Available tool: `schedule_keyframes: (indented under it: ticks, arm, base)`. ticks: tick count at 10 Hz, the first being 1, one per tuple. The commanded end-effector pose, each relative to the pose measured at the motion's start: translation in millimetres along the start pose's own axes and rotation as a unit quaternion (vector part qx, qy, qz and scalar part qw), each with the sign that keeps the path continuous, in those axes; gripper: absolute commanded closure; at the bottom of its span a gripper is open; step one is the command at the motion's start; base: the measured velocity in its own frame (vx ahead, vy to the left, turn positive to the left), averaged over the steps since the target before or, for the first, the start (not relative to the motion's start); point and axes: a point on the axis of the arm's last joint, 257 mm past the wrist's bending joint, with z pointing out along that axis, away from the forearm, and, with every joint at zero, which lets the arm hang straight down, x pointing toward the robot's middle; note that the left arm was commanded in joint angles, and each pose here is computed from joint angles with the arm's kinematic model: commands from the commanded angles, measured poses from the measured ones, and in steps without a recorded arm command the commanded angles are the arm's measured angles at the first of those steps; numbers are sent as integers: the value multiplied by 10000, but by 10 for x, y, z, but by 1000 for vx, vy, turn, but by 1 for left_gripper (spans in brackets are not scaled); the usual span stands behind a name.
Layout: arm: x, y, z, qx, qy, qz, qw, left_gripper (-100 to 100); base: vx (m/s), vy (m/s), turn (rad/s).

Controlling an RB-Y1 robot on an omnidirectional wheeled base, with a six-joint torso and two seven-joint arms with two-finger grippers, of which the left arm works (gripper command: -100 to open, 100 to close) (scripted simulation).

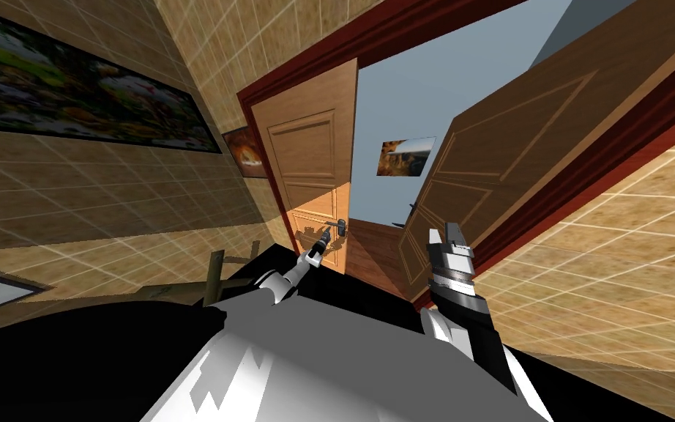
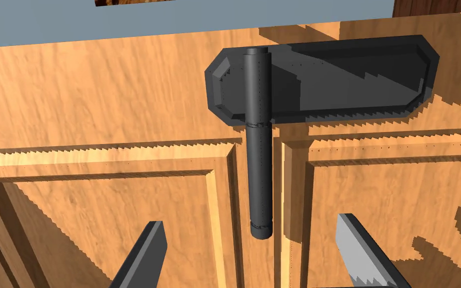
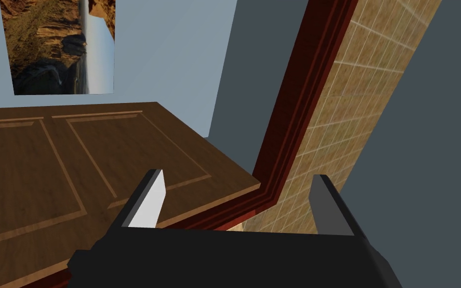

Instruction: Push the door open

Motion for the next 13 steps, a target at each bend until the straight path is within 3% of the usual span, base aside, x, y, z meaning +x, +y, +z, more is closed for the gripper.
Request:
schedule_keyframes:
  ticks: [1,8,9,13]
  arm:
    - [-12,0,-1,2,-18,-1,10000,-100]
    - [-64,12,-7,0,-88,-7,10000,-100]
    - [-64,12,-7,0,-88,-7,10000,100]
    - [-64,12,-7,0,-88,-7,10000,100]
  base:
    - [170,-26,-24]
    - [183,-21,-22]
    - [-21,-4,3]
    - [-16,1,-3]
